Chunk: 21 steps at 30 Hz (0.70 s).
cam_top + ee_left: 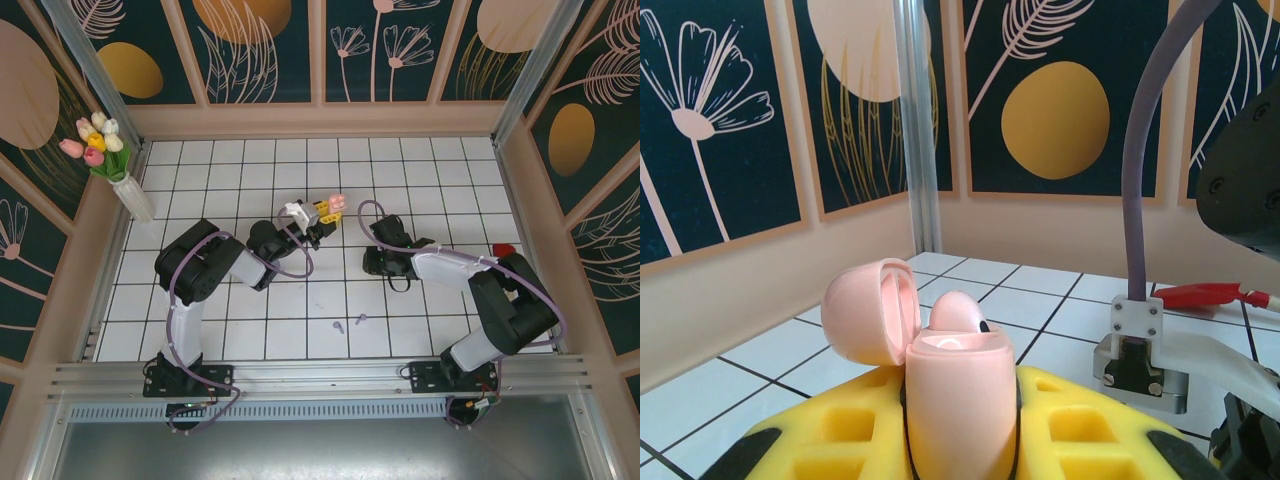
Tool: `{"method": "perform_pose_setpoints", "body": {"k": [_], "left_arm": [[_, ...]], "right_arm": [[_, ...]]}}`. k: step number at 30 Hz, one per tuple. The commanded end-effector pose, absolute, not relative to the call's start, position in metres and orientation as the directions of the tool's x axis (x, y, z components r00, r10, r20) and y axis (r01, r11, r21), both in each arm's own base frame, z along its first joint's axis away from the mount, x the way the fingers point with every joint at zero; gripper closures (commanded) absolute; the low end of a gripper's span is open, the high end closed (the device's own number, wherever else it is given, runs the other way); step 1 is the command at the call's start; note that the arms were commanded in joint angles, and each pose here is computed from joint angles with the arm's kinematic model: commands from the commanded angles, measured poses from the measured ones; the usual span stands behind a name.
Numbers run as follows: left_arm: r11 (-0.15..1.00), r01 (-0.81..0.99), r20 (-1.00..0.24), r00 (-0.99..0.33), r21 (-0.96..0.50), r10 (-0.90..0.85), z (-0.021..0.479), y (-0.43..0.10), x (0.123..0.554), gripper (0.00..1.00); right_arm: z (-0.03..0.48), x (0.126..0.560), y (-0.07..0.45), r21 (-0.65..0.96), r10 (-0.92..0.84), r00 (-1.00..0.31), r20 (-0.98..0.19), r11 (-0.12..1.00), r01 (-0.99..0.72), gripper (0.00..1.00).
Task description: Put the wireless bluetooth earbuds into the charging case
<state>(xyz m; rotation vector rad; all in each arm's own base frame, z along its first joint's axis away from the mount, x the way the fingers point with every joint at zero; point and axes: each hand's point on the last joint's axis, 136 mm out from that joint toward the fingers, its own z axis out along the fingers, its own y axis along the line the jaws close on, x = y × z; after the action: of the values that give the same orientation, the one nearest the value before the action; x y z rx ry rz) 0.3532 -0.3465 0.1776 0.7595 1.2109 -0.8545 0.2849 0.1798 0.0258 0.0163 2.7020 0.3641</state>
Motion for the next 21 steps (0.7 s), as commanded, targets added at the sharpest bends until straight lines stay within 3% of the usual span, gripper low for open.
{"method": "perform_pose_setpoints", "body": {"k": [1,21], "left_arm": [[0.496,0.855,-0.894,0.334,0.153,-0.299,0.241,-0.337,0.340,1.00],[0.493,0.857,-0.895,0.330,0.151,-0.300,0.240,-0.338,0.341,1.00]], "right_arm": [[0.026,0.279,0.176,0.225,0.060,-0.917,-0.395,0.974,-0.034,0.70],[0.006,0.271,0.172,0.124,0.013,-0.929,-0.370,0.992,-0.036,0.71]]}}
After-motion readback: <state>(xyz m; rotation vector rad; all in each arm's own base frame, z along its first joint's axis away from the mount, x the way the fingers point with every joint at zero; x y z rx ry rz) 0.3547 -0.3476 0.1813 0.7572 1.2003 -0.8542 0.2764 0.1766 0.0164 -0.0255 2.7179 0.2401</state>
